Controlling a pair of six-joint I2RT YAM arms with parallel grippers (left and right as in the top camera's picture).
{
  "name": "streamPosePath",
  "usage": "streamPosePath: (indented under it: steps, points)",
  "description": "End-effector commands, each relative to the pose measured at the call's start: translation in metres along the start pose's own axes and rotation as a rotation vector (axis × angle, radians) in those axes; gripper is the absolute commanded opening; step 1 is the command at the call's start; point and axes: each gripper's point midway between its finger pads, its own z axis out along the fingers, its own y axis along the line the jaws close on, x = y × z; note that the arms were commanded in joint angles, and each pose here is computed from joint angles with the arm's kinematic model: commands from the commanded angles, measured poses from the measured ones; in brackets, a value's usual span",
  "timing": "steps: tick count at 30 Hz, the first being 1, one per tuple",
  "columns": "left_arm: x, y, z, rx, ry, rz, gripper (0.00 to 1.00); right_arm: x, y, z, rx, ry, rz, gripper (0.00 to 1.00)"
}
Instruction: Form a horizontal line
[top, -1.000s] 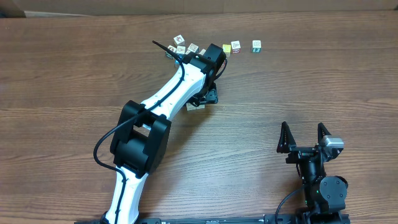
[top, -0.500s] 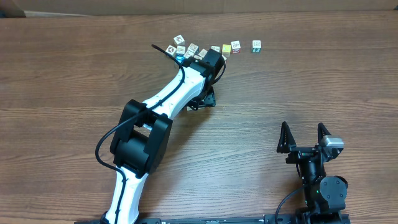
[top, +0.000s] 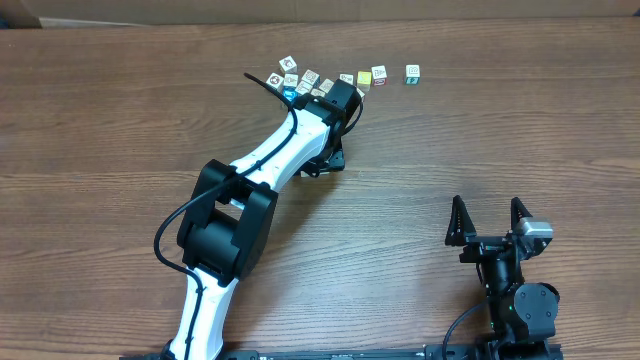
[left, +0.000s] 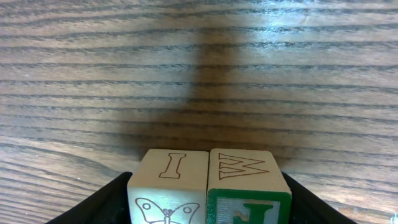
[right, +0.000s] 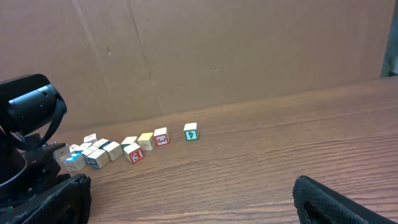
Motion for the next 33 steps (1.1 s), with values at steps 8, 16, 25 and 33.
streamPosePath:
  steps: [8, 16, 25, 33]
  points:
    - [-0.004, 0.0, -0.007, 0.006, -0.025, 0.074, 0.59, 0.003, -0.001, 0.0, 0.002, 0.0, -0.005, 1.0]
    - [0.0, -0.003, -0.007, 0.025, -0.008, 0.097, 0.58, 0.003, -0.001, 0.0, 0.002, 0.0, -0.005, 1.0]
    - [0.005, -0.006, -0.007, 0.044, 0.02, 0.098, 0.57, 0.003, -0.001, 0.0, 0.002, 0.0, -0.005, 1.0]
    - [0.006, -0.007, -0.007, 0.05, 0.024, 0.094, 0.59, 0.003, -0.001, 0.0, 0.002, 0.0, -0.005, 1.0]
